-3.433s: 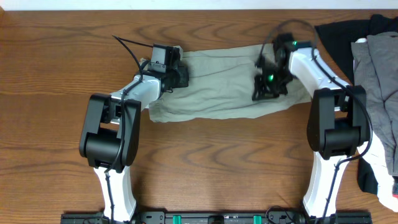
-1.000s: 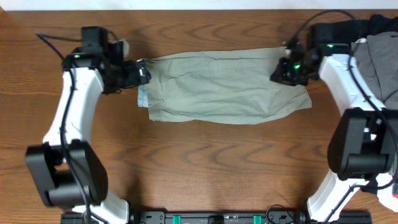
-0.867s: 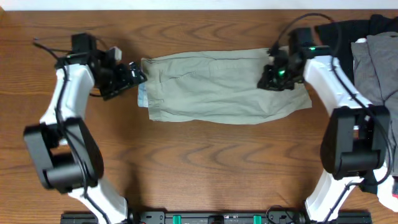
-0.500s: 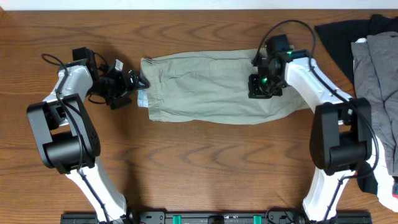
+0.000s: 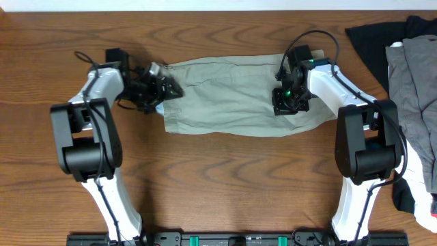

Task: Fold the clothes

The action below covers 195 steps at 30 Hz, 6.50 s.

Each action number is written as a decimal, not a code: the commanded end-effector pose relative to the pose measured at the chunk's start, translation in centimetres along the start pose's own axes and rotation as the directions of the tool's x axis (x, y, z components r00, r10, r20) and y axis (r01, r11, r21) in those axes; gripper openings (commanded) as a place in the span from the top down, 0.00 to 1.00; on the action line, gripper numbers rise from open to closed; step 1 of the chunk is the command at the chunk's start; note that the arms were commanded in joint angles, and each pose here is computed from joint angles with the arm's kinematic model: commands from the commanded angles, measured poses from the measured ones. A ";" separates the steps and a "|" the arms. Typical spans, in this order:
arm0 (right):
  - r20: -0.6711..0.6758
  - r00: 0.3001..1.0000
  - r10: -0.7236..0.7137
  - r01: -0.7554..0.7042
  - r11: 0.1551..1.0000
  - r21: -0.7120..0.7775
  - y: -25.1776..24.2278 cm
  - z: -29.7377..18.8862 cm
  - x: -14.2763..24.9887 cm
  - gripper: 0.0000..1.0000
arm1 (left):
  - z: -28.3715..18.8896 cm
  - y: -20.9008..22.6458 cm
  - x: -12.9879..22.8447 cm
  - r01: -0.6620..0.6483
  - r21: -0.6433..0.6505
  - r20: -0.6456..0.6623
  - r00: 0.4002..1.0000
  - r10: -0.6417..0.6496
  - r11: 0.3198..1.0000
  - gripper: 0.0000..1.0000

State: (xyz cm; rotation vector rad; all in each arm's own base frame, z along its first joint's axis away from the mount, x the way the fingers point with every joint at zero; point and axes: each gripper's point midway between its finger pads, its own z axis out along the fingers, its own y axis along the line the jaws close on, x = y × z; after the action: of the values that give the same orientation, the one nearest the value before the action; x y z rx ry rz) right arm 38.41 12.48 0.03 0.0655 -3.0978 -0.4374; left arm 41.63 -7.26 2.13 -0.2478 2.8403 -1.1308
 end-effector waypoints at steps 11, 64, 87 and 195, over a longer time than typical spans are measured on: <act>-0.025 1.000 0.010 -0.009 1.000 0.017 -0.2 0.5 0.6 0.98 | 4.1 2.0 3.0 0.017 -0.131 -0.118 0.992 -0.033 0.991 0.81; 0.094 0.995 0.044 -0.044 0.999 0.003 -1.4 -6.9 -2.9 0.99 | 0.3 -16.2 -1.4 -0.211 -0.499 0.003 0.969 0.246 0.840 0.94; 0.092 0.994 -0.063 0.067 0.997 -0.039 -0.2 -6.8 -2.8 0.97 | -1.6 -19.1 -0.6 -0.266 -0.427 0.018 0.953 0.302 0.864 0.59; 0.290 0.872 -0.394 0.432 0.899 -0.078 10.7 -9.6 -3.4 0.78 | 1.8 -3.2 -1.8 -0.026 -0.045 0.009 1.000 0.027 0.999 0.19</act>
State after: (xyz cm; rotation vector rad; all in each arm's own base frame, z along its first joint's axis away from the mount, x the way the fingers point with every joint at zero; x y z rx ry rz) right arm 41.44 20.37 12.24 0.7796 -3.2894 -0.7271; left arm 44.15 -8.53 2.37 -0.2776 2.8972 -0.8881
